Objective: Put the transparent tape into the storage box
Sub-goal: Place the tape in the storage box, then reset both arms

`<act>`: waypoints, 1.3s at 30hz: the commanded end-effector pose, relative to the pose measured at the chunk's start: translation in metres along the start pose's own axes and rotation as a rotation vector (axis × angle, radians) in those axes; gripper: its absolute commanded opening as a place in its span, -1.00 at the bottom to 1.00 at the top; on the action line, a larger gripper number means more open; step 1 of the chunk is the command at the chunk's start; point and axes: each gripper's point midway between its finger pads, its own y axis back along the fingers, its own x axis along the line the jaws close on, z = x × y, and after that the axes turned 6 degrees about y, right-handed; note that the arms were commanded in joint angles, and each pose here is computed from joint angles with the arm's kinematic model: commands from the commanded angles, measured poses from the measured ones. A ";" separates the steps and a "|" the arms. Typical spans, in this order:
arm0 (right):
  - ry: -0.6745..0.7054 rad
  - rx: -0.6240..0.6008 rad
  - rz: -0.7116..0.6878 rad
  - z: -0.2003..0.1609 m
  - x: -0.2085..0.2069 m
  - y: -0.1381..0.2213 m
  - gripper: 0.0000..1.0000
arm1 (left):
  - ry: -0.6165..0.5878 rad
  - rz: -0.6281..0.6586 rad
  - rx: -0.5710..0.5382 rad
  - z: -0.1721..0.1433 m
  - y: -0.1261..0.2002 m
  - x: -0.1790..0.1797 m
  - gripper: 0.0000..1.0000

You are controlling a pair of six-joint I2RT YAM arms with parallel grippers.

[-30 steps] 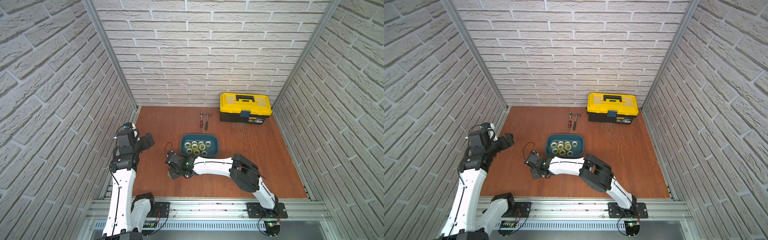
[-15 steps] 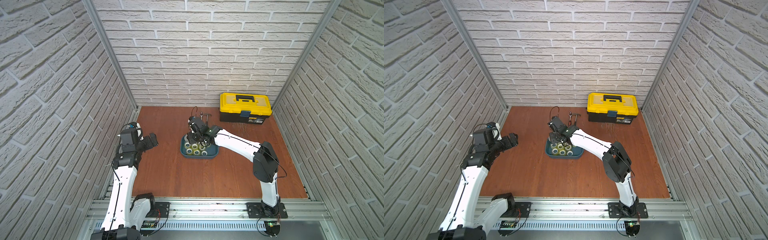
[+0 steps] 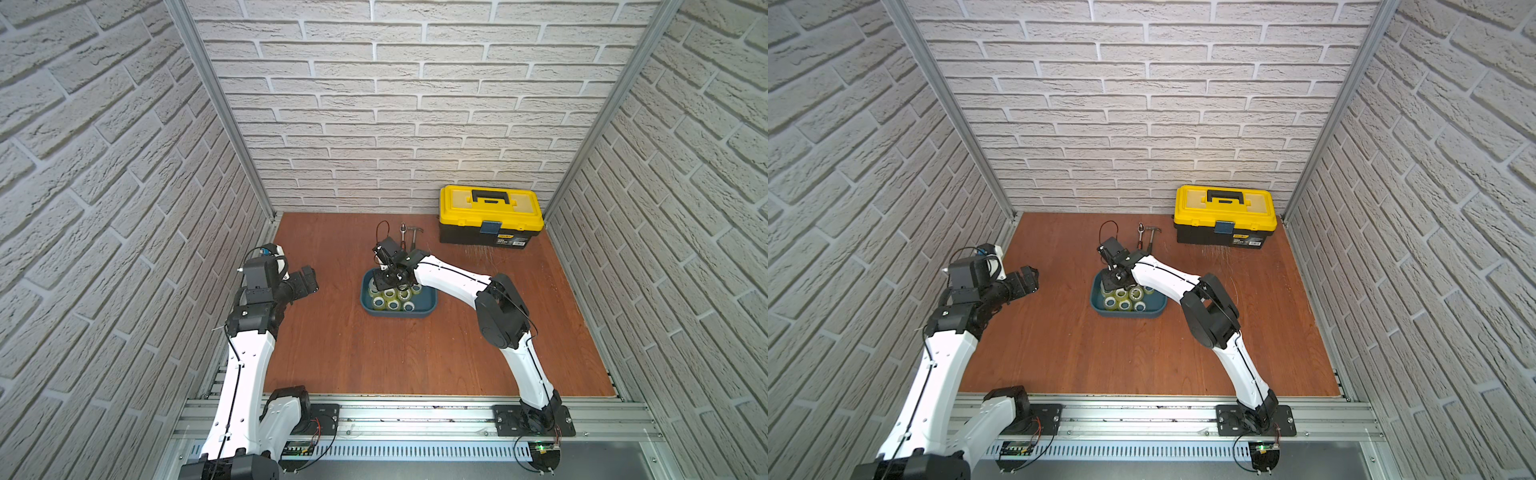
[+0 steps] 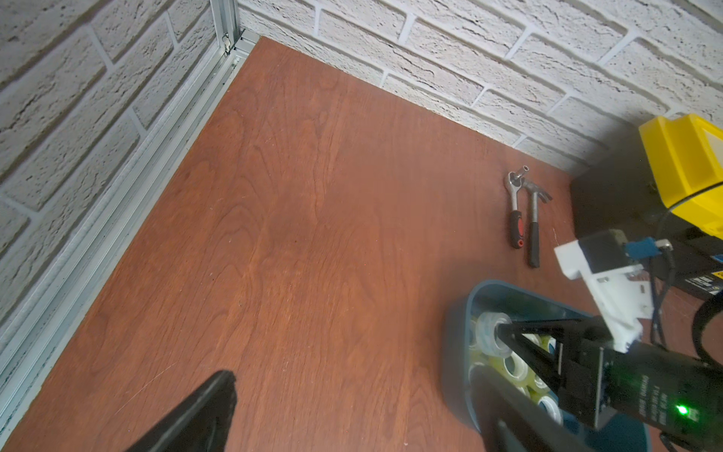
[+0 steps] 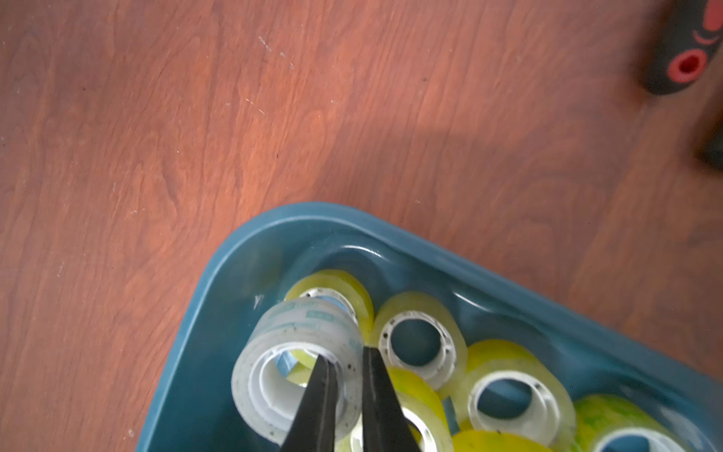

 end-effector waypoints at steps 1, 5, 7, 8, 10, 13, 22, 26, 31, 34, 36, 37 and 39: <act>0.000 0.010 0.012 0.002 0.005 -0.004 -0.91 | -0.020 -0.032 -0.018 0.005 -0.002 -0.007 0.97; 0.004 0.028 0.018 -0.002 0.006 -0.008 -0.47 | -0.021 -0.037 -0.019 0.006 -0.001 -0.008 0.97; 0.005 0.025 0.047 0.000 0.012 -0.007 -0.24 | -0.020 -0.037 -0.015 0.005 -0.003 -0.008 0.97; 0.006 0.018 0.066 0.002 0.015 -0.005 -0.15 | -0.016 -0.035 -0.018 0.005 -0.003 -0.007 0.97; 0.003 -0.001 0.090 0.007 0.019 0.000 0.00 | -0.014 -0.033 -0.022 0.004 -0.005 -0.007 0.97; 0.014 -0.073 0.124 0.023 0.026 0.021 0.26 | -0.021 -0.017 -0.056 0.006 -0.005 -0.003 0.97; 0.086 -0.329 -0.011 0.056 0.000 0.140 1.00 | -0.235 -0.013 -0.217 0.020 -0.009 -0.032 0.97; 0.115 -0.361 -0.169 0.037 -0.037 0.172 1.00 | -0.256 0.147 -0.280 0.019 -0.020 -0.015 0.97; 0.167 -0.303 -0.520 -0.003 -0.114 0.186 0.99 | -0.232 0.169 -0.333 -0.001 -0.041 0.002 0.97; 0.168 -0.291 -0.670 -0.026 -0.155 0.194 0.99 | -0.276 0.251 -0.395 -0.006 -0.045 0.021 0.97; 0.146 -0.335 -0.702 -0.037 -0.175 0.199 0.99 | -0.326 0.299 -0.426 -0.005 -0.047 0.029 0.97; 0.132 -0.355 -0.707 -0.045 -0.185 0.199 0.99 | -0.355 0.314 -0.427 -0.007 -0.050 0.031 0.97; 0.102 -0.375 -0.681 -0.058 -0.204 0.194 0.99 | -0.411 0.327 -0.395 -0.014 -0.061 0.035 0.96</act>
